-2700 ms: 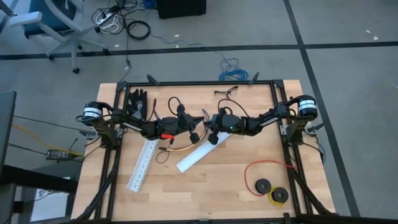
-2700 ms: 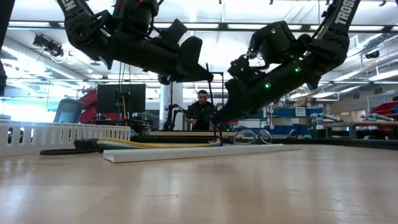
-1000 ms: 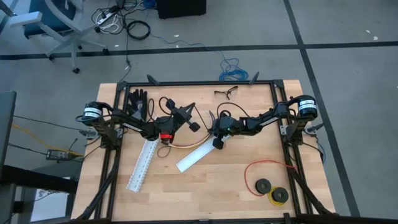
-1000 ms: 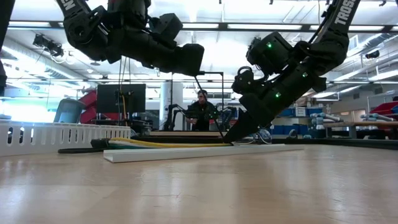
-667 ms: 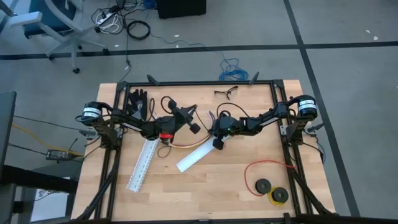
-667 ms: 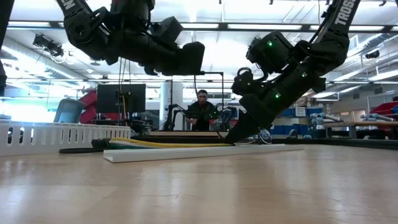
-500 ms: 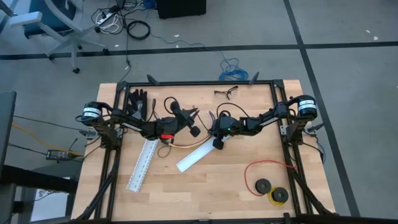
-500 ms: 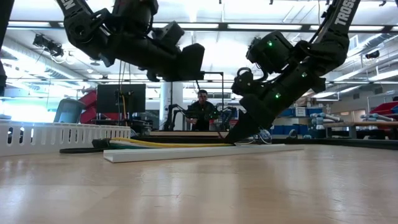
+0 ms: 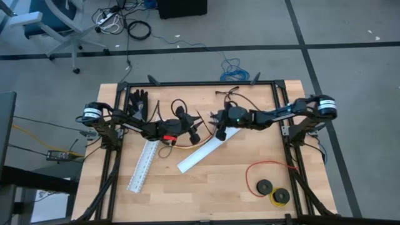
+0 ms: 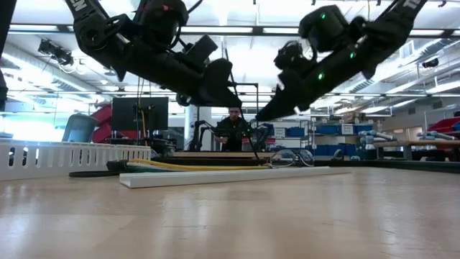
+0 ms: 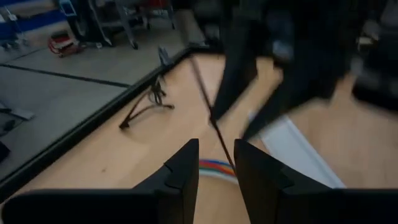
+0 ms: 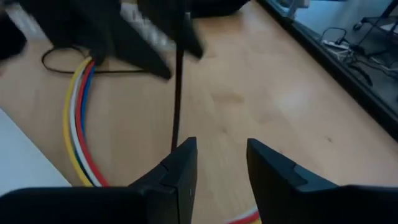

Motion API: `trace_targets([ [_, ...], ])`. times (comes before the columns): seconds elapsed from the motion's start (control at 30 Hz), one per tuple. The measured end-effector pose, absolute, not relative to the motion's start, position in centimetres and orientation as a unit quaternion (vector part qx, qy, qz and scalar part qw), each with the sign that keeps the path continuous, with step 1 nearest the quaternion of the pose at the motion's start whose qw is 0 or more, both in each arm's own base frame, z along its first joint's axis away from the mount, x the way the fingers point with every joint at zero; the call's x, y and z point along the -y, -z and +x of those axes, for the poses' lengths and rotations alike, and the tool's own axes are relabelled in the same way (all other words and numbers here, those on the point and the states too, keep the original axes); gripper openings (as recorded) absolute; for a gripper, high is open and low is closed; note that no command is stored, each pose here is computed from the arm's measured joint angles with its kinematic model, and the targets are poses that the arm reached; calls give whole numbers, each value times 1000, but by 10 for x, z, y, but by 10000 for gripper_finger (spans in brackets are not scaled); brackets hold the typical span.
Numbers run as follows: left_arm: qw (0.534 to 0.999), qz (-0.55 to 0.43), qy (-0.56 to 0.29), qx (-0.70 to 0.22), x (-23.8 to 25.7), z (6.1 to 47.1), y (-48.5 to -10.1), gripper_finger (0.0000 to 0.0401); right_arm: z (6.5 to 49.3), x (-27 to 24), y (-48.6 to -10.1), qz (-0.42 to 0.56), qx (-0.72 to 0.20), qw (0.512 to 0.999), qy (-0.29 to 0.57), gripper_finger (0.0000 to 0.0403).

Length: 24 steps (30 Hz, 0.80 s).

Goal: Ziptie cables
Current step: Wrap the cables together using a zip tie

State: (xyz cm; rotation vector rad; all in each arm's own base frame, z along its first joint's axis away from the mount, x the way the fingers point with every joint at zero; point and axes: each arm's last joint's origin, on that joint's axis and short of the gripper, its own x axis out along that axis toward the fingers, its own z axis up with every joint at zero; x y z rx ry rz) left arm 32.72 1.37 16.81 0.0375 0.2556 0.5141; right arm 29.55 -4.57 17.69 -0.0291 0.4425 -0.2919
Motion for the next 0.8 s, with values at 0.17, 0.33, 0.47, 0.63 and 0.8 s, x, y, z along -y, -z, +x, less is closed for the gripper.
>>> trace_targets([
  [0.17,957,55,-236,-162,-5,322,-171,111,278,41,-196,19,-236,960,147,130],
  [0.33,951,65,-229,-197,-2,304,-192,111,269,27,-197,31,-275,953,126,127],
  [0.47,943,50,-231,-235,-1,284,-207,110,271,17,-195,40,-279,953,112,123],
  [0.63,925,8,-216,-314,2,268,-199,110,278,5,-183,45,-280,954,94,121],
  [0.8,915,-42,-163,-368,17,261,-190,110,294,-7,-165,46,-265,961,63,121],
])
